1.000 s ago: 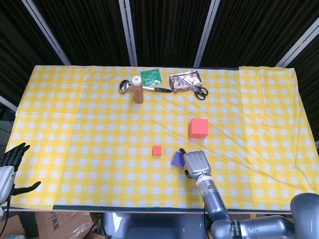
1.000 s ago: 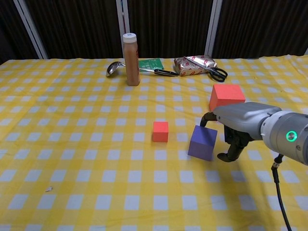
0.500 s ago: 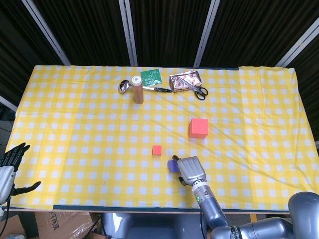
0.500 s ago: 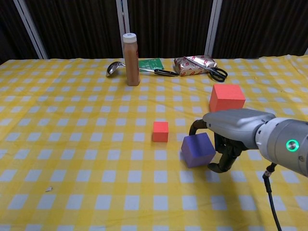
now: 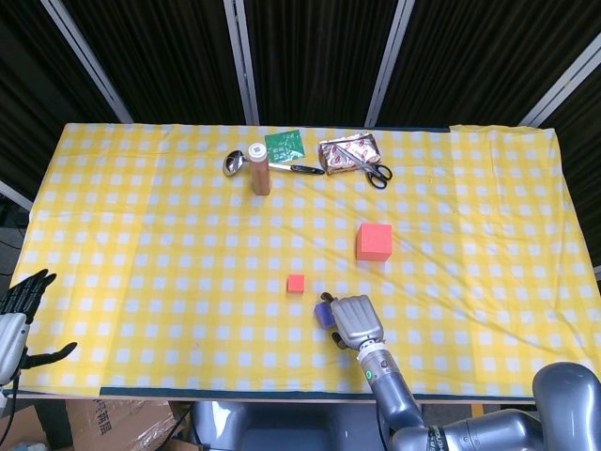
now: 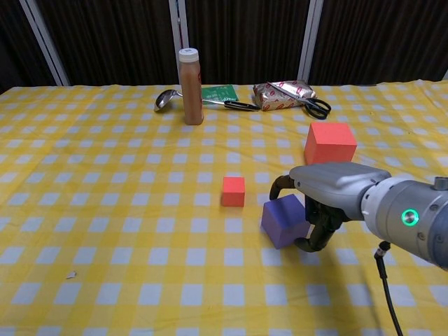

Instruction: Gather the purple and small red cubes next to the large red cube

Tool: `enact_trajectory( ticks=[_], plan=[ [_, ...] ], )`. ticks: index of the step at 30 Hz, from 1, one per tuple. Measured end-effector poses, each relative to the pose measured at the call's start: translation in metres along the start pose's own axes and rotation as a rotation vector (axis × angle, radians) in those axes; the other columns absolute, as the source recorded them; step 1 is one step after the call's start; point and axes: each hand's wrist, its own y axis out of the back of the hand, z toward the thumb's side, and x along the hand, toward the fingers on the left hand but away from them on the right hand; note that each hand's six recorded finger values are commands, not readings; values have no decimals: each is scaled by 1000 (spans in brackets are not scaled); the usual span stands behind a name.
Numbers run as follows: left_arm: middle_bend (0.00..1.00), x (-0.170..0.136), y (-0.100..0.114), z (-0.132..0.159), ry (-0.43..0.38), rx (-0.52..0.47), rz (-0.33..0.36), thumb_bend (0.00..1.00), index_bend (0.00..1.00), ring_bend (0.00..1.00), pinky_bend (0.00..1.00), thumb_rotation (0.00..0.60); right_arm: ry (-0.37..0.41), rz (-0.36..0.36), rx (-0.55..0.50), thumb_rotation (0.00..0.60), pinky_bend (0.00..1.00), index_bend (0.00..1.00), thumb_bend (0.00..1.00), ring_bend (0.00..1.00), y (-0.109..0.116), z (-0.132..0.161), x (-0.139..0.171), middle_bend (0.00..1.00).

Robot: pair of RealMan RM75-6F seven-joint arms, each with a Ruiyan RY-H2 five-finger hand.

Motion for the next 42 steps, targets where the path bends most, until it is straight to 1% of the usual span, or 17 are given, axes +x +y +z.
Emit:
enact_trajectory(
  ticks=[6,10,16,20,23,26,31,37,42],
  plan=[
    [0,0,-1,0,2,1,-4,12,0,0,0,600,21,-11,-22,600,950,225,396,1000,-1,5,0,1000],
    [0,0,0,0,4,2,-3,13,0,0,0,600,33,-16,-28,600,951,259,396,1000,-2,9,-1,1000],
    [0,0,-1,-1,5,1,-3,12,0,0,0,600,36,-19,-29,600,951,283,400,1000,-5,10,-1,1000],
    [0,1,0,0,5,0,-3,12,0,0,0,600,26,-23,-24,600,951,344,454,1000,-7,8,-4,1000],
    [0,0,0,-1,6,-2,-3,12,0,0,0,600,18,-23,-29,600,951,419,503,1000,-8,5,-6,1000],
    [0,0,0,-1,6,-3,-4,12,0,0,0,600,17,-24,-32,600,951,466,522,1000,-8,5,-7,1000],
    [0,0,-1,0,6,-3,-5,12,0,0,0,600,29,-31,-46,600,950,477,524,1000,-6,7,-6,1000],
    [0,0,0,0,6,-5,-4,12,0,0,0,600,43,-64,-65,600,950,477,525,1000,3,11,-8,1000],
    [0,1,0,0,5,-6,-5,12,0,0,0,600,48,-124,-90,600,950,477,524,1000,24,16,-16,1000]
  ],
)
